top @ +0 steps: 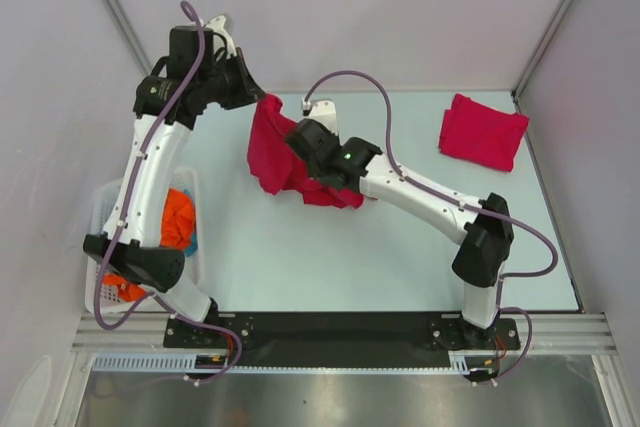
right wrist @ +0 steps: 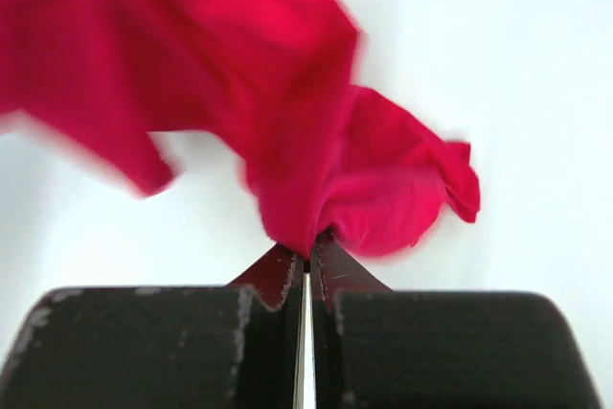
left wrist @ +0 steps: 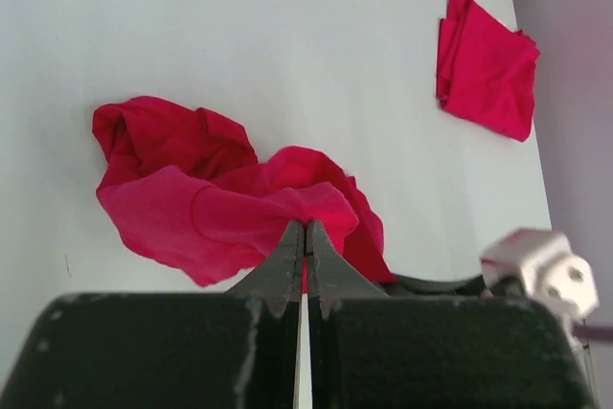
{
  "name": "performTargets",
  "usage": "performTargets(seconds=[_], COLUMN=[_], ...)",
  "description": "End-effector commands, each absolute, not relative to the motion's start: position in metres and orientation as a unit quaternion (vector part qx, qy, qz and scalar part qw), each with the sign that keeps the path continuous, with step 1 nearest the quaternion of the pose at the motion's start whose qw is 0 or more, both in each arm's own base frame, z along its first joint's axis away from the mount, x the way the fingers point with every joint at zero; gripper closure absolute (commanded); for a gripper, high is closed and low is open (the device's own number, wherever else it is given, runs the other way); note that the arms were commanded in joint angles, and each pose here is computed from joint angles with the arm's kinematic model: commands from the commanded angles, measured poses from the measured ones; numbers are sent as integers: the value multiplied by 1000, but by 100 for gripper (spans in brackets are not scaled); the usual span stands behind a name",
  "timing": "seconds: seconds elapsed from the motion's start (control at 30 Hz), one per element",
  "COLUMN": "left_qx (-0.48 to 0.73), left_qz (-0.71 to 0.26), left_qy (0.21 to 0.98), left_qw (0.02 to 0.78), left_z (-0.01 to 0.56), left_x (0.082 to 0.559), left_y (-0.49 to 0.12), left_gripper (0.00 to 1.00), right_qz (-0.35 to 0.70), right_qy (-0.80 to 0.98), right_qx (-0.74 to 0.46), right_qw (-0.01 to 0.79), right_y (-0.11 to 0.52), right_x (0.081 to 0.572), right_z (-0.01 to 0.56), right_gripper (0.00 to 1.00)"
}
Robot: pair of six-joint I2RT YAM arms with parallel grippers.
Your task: Fold and stack the t-shirts
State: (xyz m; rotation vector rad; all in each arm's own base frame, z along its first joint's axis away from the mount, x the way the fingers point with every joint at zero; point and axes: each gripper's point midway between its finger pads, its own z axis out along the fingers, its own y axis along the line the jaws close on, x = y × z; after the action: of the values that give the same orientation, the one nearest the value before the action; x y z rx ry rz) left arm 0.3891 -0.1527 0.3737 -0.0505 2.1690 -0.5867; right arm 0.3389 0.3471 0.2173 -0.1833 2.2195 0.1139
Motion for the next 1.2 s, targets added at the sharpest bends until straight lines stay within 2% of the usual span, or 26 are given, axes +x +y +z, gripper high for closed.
performTargets(seconds=[0.0, 0.23, 0.5, 0.67, 0.8, 0.97, 1.17], left_qx=[-8, -13, -31, -51, -70, -89, -88], left_qz=[-246, -234, -229, -238, -249, -244, -247], left_qy=[841, 830, 803, 783, 759, 753, 766], left_qw=[481, 506, 550, 572, 597, 605, 586], left_z=[416, 440, 477, 491, 510, 506, 500], left_x=[387, 363, 304, 263, 226, 201, 218], left_y=[-149, -136, -113, -99, -87, -75, -83], left_gripper=[100, 100, 100, 100, 100, 100, 100], right_qz=[25, 12, -37, -22, 19, 31, -9], right_qy=[872, 851, 801, 776, 772, 769, 777], right_qx=[-72, -56, -30, -36, -24, -6, 61], right_qw=[484, 523, 597, 630, 635, 639, 626], right_y=[332, 321, 300, 304, 302, 285, 236], right_x=[329, 301, 248, 203, 187, 186, 230], right_z=[271, 310, 377, 408, 418, 425, 429], right_gripper=[100, 100, 100, 100, 100, 100, 100])
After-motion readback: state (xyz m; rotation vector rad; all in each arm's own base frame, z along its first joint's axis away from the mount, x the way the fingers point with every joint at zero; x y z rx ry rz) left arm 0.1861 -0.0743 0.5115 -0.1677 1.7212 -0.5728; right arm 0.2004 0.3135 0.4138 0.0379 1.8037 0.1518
